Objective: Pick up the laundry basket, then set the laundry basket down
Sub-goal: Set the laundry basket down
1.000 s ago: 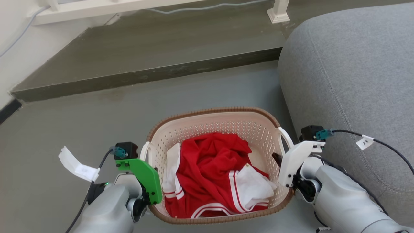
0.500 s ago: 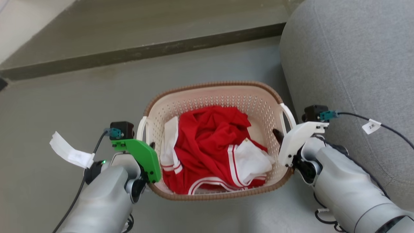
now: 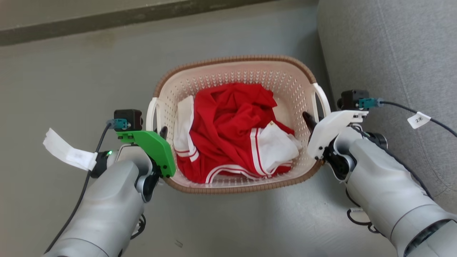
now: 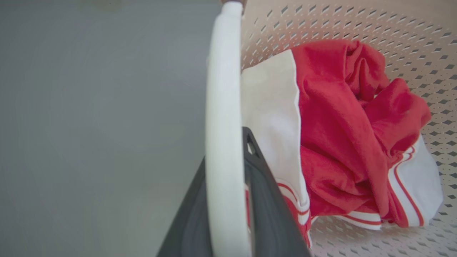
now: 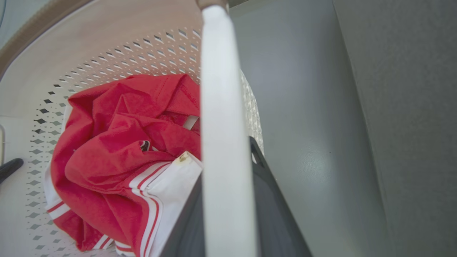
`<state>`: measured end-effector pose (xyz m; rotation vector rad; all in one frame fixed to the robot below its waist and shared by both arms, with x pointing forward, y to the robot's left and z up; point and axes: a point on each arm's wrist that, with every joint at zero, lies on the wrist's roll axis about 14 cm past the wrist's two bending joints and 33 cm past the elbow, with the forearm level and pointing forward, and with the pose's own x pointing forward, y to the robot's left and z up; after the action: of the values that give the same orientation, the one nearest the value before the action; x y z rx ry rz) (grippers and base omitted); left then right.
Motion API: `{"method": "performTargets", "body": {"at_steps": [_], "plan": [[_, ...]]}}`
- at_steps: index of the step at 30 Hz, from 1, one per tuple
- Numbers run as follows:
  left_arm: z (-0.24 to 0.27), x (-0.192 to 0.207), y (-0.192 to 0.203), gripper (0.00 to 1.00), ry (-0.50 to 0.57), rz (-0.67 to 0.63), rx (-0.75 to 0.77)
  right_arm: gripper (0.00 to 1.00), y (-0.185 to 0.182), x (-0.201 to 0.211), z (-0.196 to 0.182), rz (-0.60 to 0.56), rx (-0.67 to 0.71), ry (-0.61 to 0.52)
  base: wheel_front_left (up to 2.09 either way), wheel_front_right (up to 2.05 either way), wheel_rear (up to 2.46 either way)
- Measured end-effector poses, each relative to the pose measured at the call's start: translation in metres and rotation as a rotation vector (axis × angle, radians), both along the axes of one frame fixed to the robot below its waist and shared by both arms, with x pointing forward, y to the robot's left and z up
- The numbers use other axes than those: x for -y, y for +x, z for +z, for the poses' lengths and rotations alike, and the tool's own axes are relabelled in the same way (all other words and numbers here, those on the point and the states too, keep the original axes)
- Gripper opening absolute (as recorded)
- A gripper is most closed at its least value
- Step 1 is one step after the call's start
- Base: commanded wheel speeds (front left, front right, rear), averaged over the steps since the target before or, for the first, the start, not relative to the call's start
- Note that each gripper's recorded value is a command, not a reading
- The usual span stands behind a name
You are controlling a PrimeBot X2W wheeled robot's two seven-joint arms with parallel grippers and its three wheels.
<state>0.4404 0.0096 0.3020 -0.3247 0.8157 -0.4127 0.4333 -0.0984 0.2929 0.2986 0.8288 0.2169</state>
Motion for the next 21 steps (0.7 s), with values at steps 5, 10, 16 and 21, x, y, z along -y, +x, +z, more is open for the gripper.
{"method": "performTargets", "body": {"at_steps": [5, 10, 16, 21], "plan": [[-0.008, 0.0, 0.015, 0.0, -0.023, 0.035, 0.013, 0.0, 0.014, 0.001, -0.009, -0.006, 0.016, -0.002, 0.0, 0.0, 0.0], [-0.017, 0.0, 0.025, 0.0, -0.032, 0.047, 0.018, 0.0, 0.025, 0.002, -0.018, -0.015, 0.021, -0.002, 0.0, 0.0, 0.0], [-0.034, 0.001, 0.034, 0.0, -0.041, 0.056, 0.006, 0.0, 0.032, 0.006, -0.037, -0.025, 0.015, -0.009, 0.0, 0.0, 0.0], [-0.049, -0.001, 0.041, 0.0, -0.043, 0.071, -0.004, 0.0, 0.039, 0.004, -0.052, -0.026, 0.011, -0.007, 0.0, 0.0, 0.0]]}}
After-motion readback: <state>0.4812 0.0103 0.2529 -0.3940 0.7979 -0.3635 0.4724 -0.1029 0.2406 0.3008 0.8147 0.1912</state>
